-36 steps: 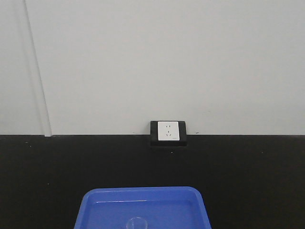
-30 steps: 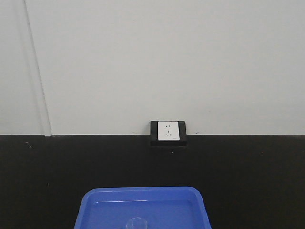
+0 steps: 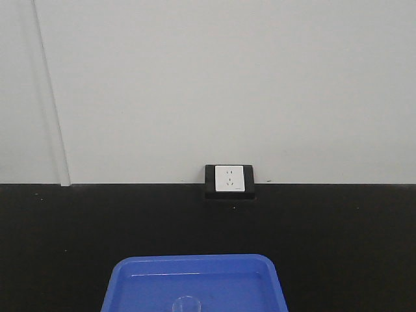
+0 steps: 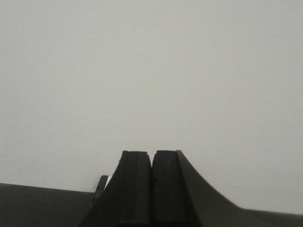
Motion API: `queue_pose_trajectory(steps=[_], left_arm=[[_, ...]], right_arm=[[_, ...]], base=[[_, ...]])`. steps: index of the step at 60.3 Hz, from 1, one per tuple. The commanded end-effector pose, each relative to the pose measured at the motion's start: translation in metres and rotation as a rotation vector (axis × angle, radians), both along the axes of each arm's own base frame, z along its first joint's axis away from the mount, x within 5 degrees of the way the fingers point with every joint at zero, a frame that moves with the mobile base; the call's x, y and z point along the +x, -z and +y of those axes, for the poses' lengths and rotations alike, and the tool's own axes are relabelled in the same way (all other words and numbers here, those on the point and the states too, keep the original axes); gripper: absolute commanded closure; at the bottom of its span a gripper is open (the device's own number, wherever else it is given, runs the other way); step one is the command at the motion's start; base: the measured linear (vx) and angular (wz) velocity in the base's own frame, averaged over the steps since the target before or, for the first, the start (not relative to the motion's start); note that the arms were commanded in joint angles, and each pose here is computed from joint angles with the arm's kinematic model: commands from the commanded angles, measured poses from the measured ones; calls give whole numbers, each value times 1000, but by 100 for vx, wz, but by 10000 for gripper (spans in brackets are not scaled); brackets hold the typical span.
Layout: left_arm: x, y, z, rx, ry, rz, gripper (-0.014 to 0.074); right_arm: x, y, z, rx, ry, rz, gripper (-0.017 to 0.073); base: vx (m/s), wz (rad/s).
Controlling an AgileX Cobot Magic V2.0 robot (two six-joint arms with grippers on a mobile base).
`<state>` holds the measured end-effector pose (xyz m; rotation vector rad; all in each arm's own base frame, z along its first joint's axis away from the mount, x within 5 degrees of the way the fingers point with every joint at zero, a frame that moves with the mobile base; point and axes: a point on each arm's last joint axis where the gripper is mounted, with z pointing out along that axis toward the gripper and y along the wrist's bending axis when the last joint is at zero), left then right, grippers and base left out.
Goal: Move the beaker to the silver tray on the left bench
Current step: 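Move the right gripper over the clear glass beaker in the blue tray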
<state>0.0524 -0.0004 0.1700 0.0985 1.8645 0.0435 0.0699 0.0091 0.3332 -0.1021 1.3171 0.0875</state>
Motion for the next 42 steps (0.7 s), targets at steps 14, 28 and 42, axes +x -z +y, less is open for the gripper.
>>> queue_pose_trajectory(steps=[14,28,42], left_arm=[[2,0,-1,-7,11,-63,592],[2,0,-1,-7,11,-63,592],[2,0,-1,-7,11,-63,592]], right_arm=[[97,-45,12,-57,4,126,571],[131,-23,16,-69,-2,227,528],[132,-22,16,-66,-2,235,287]], base=[[0,0],[0,0],[0,0]])
